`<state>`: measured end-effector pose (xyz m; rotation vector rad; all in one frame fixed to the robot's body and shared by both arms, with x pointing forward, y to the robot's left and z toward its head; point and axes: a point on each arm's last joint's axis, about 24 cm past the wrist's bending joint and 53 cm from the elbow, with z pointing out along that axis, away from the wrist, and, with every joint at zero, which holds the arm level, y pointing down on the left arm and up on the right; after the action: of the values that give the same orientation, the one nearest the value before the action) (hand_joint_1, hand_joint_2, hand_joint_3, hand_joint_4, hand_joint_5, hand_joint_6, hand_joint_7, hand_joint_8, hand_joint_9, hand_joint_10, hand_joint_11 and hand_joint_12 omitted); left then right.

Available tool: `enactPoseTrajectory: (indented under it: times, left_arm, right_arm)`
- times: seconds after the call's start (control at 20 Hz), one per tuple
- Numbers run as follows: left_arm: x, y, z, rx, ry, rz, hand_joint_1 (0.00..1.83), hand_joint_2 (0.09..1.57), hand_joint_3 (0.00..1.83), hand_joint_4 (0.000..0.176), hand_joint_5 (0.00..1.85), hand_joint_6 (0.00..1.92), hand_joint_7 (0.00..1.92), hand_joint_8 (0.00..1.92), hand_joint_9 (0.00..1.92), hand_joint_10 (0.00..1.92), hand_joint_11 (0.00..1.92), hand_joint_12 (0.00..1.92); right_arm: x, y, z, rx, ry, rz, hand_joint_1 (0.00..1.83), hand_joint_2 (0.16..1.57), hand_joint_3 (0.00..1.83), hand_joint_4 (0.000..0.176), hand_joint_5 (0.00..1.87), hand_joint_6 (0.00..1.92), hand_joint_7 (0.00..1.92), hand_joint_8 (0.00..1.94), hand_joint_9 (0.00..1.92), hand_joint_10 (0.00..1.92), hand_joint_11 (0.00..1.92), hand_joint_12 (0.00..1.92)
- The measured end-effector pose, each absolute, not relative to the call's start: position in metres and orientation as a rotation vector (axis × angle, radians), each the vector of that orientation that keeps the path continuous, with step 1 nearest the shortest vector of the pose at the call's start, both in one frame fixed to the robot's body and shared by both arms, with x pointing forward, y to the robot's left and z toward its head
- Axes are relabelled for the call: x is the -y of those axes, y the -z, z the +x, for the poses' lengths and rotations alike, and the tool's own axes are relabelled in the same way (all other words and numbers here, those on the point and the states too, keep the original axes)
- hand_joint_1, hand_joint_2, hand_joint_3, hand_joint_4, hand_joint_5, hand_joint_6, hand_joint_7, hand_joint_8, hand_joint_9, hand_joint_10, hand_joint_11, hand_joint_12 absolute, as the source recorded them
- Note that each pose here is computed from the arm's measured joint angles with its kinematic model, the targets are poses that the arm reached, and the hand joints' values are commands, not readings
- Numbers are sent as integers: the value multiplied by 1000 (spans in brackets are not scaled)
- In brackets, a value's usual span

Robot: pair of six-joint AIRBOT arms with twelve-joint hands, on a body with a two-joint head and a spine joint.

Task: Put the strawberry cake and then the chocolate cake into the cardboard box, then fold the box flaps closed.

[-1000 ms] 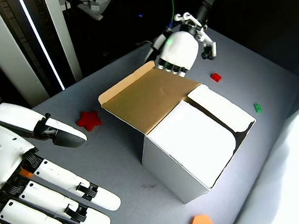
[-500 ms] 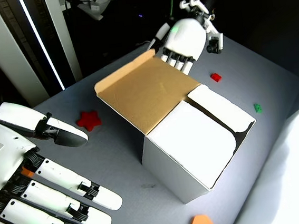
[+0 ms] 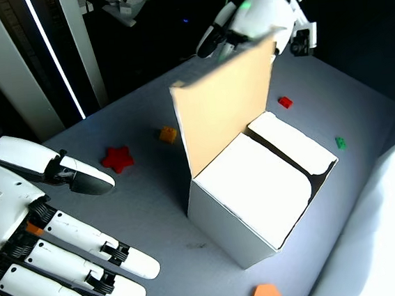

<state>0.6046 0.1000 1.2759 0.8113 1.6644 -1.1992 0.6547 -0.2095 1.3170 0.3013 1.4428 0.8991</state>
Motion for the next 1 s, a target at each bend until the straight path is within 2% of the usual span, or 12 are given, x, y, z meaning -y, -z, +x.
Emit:
enactPoseTrajectory:
  times: [0.15, 0.35, 0.5, 0.6, 0.7, 1.0]
  left_arm:
    - [-95, -1282, 617, -1648, 1200, 818, 64, 1265, 0, 15, 269, 2, 317, 1, 372, 2, 0, 1157]
    - [-92, -1289, 658, -1636, 1164, 790, 66, 1265, 0, 14, 285, 3, 329, 0, 383, 2, 0, 1170]
    - [-88, -1290, 694, -1645, 1136, 755, 90, 1262, 0, 17, 294, 5, 327, 0, 389, 3, 0, 1172]
    - [-85, -1289, 711, -1652, 1121, 735, 86, 1260, 0, 22, 298, 6, 321, 1, 390, 3, 0, 1173]
    - [-81, -1284, 727, -1668, 1111, 714, 90, 1257, 0, 18, 289, 1, 312, 0, 378, 1, 0, 1154]
    - [-79, -1258, 729, -1721, 1115, 705, 82, 1261, 1, 20, 284, 2, 321, 2, 372, 0, 0, 1151]
  right_arm:
    - [210, -1317, 655, -1443, -899, 302, 0, 1306, 0, 0, 164, 10, 213, 2, 69, 497, 0, 1225]
    - [209, -1317, 655, -1442, -901, 301, 0, 1307, 0, 0, 162, 7, 233, 8, 91, 499, 0, 1218]
    - [208, -1317, 655, -1442, -900, 299, 0, 1308, 0, 0, 171, 9, 234, 4, 100, 508, 0, 1272]
    - [209, -1318, 655, -1440, -900, 300, 0, 1310, 0, 0, 162, 4, 222, 1, 81, 507, 0, 1238]
    - [209, -1318, 655, -1438, -901, 302, 0, 1306, 0, 0, 149, 0, 221, 2, 78, 509, 0, 1228]
    - [208, -1318, 655, -1437, -900, 297, 0, 1307, 0, 0, 179, 11, 232, 4, 86, 511, 0, 1273]
